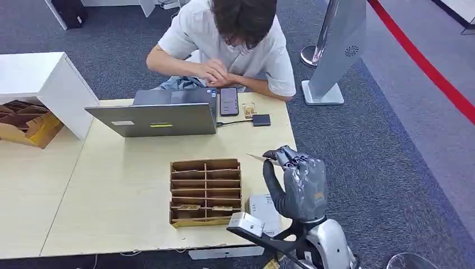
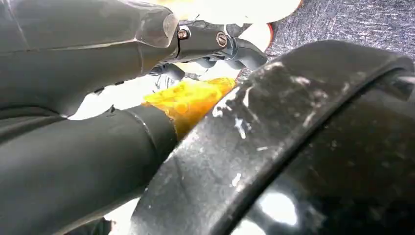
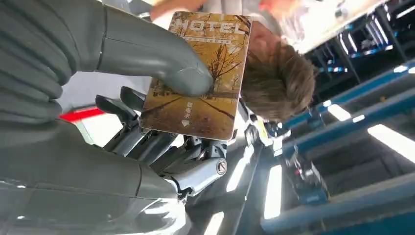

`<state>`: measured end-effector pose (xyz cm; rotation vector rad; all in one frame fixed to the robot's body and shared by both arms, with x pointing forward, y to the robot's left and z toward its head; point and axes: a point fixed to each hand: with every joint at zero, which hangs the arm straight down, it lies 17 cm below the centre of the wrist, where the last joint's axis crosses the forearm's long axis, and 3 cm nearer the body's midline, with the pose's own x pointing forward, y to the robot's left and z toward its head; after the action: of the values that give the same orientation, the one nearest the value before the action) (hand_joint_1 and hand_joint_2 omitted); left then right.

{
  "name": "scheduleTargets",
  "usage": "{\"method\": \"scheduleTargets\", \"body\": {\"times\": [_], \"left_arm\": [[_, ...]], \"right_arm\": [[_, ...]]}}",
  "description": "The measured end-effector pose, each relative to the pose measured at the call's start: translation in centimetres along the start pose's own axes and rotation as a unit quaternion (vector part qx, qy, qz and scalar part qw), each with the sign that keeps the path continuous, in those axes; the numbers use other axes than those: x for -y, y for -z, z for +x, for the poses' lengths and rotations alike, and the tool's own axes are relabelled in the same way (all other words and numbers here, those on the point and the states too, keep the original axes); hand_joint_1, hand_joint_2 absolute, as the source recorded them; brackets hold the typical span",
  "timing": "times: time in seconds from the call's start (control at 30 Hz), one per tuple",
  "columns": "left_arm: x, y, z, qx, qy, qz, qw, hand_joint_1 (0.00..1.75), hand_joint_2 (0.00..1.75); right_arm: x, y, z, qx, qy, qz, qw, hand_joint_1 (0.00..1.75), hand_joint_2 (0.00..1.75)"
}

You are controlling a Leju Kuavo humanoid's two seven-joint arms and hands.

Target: Pass the card to the sensor for recognition and then transmit it.

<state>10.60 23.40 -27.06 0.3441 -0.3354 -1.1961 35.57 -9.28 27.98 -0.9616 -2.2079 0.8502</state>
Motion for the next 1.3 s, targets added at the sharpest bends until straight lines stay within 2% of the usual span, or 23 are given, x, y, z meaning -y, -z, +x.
{"method": "scheduleTargets", "body": {"times": [0.37,0.47,0.67,0.83,1.13,1.3], "left_arm": [[0.0,0.0,-0.1,0.000,-0.001,0.000,1.000,0.00,0.00],[0.0,0.0,-0.1,0.000,-0.001,0.000,1.000,0.00,0.00],[0.0,0.0,-0.1,0.000,-0.002,0.000,1.000,0.00,0.00],[0.0,0.0,-0.1,0.000,-0.002,0.000,1.000,0.00,0.00],[0.0,0.0,-0.1,0.004,0.000,0.000,1.000,0.00,0.00],[-0.1,0.1,-0.5,0.009,0.002,-0.002,1.000,0.00,0.00]], "right_arm": [[-0.9,-0.6,-0.1,-0.015,0.038,0.030,0.999,1.75,1.75],[-1.6,-1.0,-0.1,-0.023,0.072,0.050,0.996,1.75,1.75],[-3.5,-2.7,-0.1,-0.053,0.187,0.106,0.975,1.75,1.75],[-5.1,-4.5,-0.8,-0.093,0.269,0.148,0.947,1.75,1.75],[-6.2,-6.4,-1.7,-0.134,0.336,0.174,0.916,1.75,1.75],[-6.5,-6.8,-2.2,-0.144,0.341,0.178,0.912,1.75,1.75]]}}
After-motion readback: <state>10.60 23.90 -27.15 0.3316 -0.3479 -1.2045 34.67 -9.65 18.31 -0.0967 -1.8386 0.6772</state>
